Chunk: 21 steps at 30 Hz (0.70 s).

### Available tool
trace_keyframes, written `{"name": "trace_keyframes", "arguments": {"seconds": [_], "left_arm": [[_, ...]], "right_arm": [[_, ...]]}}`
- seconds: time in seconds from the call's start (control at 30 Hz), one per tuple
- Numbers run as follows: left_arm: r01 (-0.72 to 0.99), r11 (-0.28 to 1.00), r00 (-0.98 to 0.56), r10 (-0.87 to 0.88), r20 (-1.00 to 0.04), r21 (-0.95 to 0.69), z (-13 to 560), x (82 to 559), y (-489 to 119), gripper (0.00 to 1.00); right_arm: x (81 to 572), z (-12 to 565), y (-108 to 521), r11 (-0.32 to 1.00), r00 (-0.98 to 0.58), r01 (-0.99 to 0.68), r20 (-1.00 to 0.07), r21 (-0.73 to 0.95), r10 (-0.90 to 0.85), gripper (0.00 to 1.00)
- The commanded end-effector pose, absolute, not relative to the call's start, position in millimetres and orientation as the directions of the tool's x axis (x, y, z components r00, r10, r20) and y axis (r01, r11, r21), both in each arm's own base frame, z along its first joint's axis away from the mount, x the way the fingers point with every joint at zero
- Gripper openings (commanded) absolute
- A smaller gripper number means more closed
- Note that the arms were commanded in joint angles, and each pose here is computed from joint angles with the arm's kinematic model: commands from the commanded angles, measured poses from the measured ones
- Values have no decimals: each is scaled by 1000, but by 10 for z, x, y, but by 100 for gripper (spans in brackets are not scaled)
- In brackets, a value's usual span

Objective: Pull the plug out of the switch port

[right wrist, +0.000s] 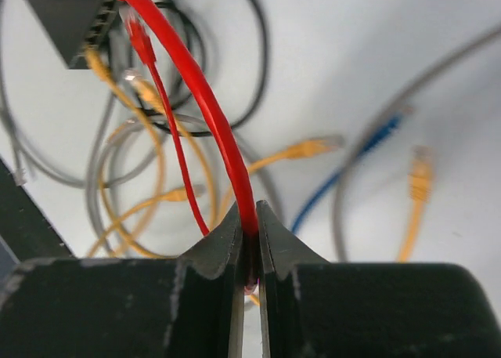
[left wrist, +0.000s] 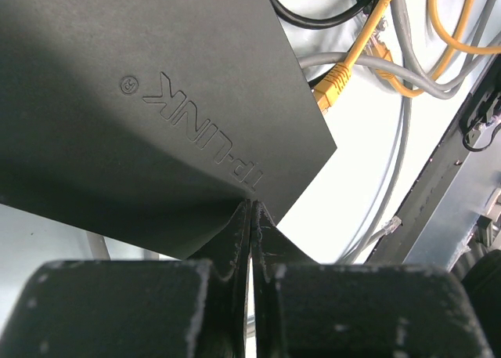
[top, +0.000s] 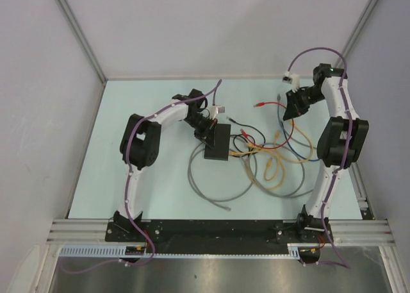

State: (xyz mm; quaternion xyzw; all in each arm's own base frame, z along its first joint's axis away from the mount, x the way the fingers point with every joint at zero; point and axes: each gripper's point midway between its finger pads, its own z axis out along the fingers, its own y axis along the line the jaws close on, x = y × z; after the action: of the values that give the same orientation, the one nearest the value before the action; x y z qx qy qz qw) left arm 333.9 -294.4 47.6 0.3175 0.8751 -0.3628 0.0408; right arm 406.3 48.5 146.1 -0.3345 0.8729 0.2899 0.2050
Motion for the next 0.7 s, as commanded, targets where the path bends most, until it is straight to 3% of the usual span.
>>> {"name": "trace_keyframes", "arguments": {"seconds": [0.0,0.17,0.23,0.3,0.33,0.37,0.5,0.6,0.67], "left_arm": [[623,565,-774,546,-321,-540,271,3479,-2910,2],[626,566,-772,547,-324,-537,275,3490,-2910,2],[626,568,-772,548,-322,-535,272,3490,-2905,2],[628,567,-771,550,-322,-533,273,3486,-2899,2],[626,569,-772,551,-318,-533,261,3479,-2893,2],[627,568,-771,550,-321,-533,269,3482,-2897,2],[629,571,-770,551,-321,-528,256,3490,-2890,3],[627,573,-771,552,-316,-528,242,3486,-2886,3],[627,574,-772,551,-317,-527,244,3490,-2886,3]], "right_arm": [[3950,1562,63,660,-766,-627,-484,414,-424,8],[4118,1291,-484,740,-866,-458,-436,493,-245,7],[4061,1173,-539,744,-894,-409,-395,529,-211,14],[3981,1069,-562,752,-903,-401,-361,523,-231,37],[3961,969,-617,780,-916,-375,-329,501,-230,53],[3990,1004,-651,809,-918,-356,-336,468,-210,99],[4325,1437,-608,854,-853,-380,-491,356,-175,100],[4640,2014,-318,841,-677,-490,-708,230,-201,100],[4574,2041,12,805,-634,-536,-751,254,-186,100]]}}
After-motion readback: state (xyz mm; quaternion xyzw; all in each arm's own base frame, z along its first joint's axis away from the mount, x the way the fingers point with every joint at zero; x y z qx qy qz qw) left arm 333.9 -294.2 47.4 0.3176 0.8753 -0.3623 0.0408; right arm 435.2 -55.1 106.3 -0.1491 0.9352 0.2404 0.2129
